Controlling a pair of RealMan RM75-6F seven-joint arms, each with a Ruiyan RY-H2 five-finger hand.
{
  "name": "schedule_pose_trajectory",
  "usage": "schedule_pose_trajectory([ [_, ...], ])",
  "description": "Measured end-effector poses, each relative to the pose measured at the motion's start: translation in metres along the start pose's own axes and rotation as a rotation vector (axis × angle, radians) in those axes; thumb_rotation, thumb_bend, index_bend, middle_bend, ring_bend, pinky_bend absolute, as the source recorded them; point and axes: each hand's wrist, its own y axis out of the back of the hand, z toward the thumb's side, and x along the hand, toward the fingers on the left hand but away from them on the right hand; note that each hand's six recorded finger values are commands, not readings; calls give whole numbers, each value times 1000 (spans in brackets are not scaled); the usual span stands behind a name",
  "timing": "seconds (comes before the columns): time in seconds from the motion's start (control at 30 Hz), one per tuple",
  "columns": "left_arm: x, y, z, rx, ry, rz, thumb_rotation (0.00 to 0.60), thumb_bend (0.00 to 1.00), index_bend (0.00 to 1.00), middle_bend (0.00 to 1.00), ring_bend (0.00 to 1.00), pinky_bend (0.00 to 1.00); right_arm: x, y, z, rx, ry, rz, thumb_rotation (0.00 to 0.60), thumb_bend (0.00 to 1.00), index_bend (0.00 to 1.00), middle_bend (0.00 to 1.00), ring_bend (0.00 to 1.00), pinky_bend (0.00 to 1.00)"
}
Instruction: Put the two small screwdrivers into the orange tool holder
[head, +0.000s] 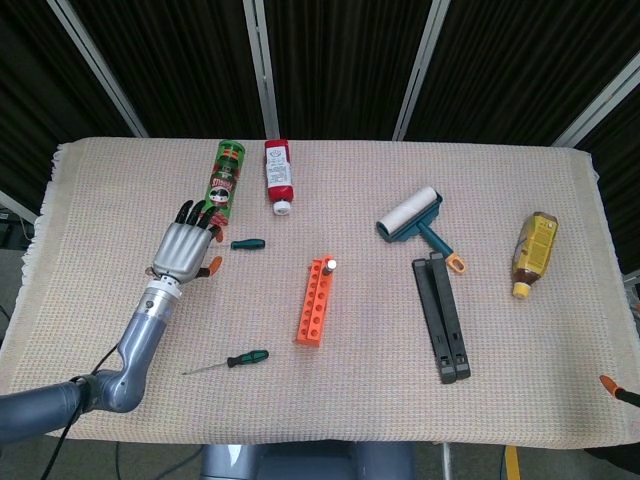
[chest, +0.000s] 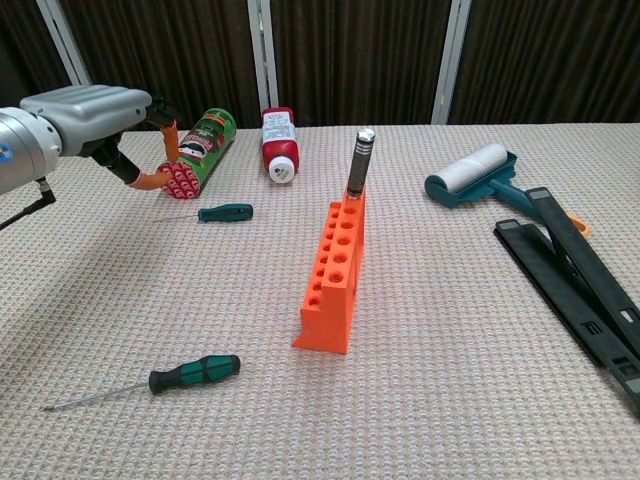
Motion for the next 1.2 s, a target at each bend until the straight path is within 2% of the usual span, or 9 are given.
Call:
schedule_pose_trajectory([
  [0.17, 12, -12, 5, 26, 19, -34, 531, 300, 360, 45, 0, 0, 0, 1, 0, 2, -3, 0, 600, 0, 53, 94, 0, 42],
  [0.4, 34, -24, 14, 66, 47, -55, 534, 300, 323, 20, 0, 0, 0, 1, -2, 4, -10, 1, 600, 0, 53, 94, 0, 44],
  [0.73, 65, -42, 31, 129, 89, -99, 535, 300, 343, 15, 0, 0, 2, 3, -4, 13, -28, -3, 600, 0, 53, 94, 0, 45],
  [1.2, 83, -60, 59, 123, 87, -119, 536, 304, 380, 17, 0, 0, 2, 5, -6, 19, -47, -5, 600, 0, 53, 94, 0, 45],
])
